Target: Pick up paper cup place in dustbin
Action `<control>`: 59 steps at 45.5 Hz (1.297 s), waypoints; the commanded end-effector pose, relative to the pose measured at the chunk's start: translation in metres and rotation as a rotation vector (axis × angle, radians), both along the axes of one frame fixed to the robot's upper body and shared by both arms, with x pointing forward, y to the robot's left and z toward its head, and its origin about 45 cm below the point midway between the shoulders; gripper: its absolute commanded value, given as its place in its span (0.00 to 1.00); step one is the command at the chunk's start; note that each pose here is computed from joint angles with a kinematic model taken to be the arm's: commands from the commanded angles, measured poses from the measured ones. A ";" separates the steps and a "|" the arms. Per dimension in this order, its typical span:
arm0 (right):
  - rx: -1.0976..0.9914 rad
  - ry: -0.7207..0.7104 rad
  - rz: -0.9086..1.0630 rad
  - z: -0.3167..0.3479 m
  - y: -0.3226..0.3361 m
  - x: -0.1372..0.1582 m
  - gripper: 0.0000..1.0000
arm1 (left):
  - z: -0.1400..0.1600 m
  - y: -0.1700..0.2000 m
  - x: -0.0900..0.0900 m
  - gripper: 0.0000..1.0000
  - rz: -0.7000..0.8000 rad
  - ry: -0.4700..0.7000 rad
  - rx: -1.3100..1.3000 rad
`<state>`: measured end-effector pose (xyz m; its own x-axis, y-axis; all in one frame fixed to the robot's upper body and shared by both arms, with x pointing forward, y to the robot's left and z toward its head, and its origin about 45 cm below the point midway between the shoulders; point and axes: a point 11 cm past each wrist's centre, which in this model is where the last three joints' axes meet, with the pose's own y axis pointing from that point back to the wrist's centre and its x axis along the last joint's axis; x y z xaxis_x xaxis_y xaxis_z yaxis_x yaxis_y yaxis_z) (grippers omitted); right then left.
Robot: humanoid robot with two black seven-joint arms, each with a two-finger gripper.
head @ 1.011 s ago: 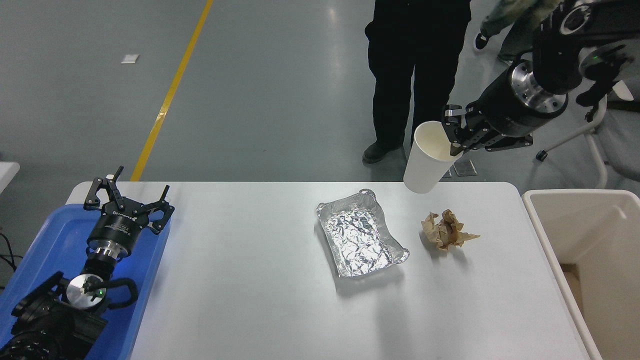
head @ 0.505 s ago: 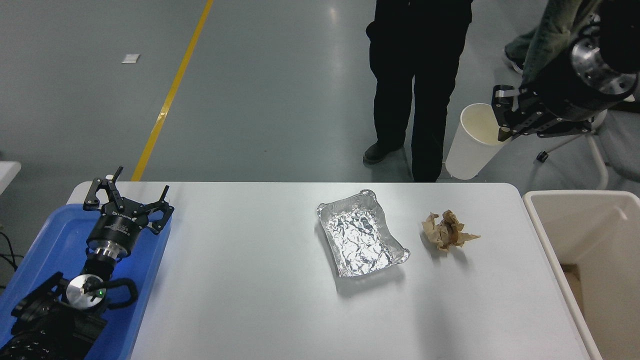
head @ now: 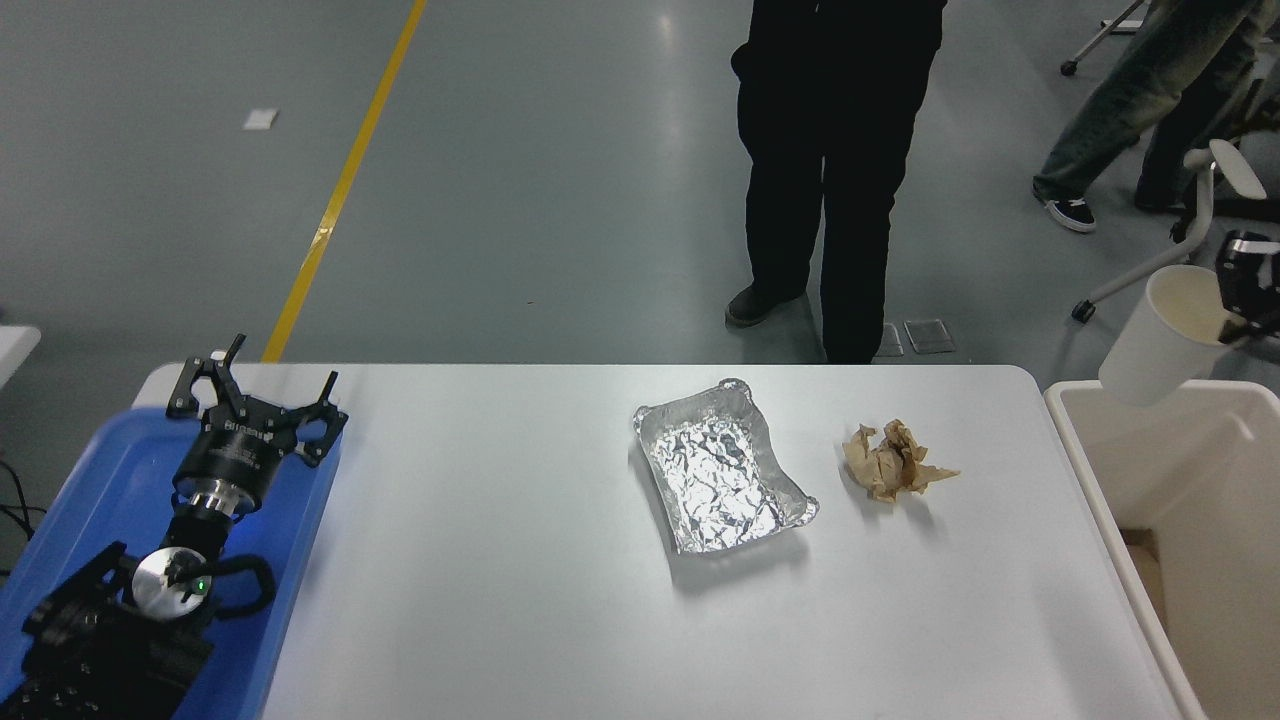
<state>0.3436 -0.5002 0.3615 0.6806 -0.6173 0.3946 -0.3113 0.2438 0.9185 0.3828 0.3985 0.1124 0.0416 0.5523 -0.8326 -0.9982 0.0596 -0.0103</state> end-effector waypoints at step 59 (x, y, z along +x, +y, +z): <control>-0.410 -0.243 -0.184 -0.274 -0.110 -0.077 0.00 | 0.000 0.000 0.000 0.99 0.001 0.000 0.000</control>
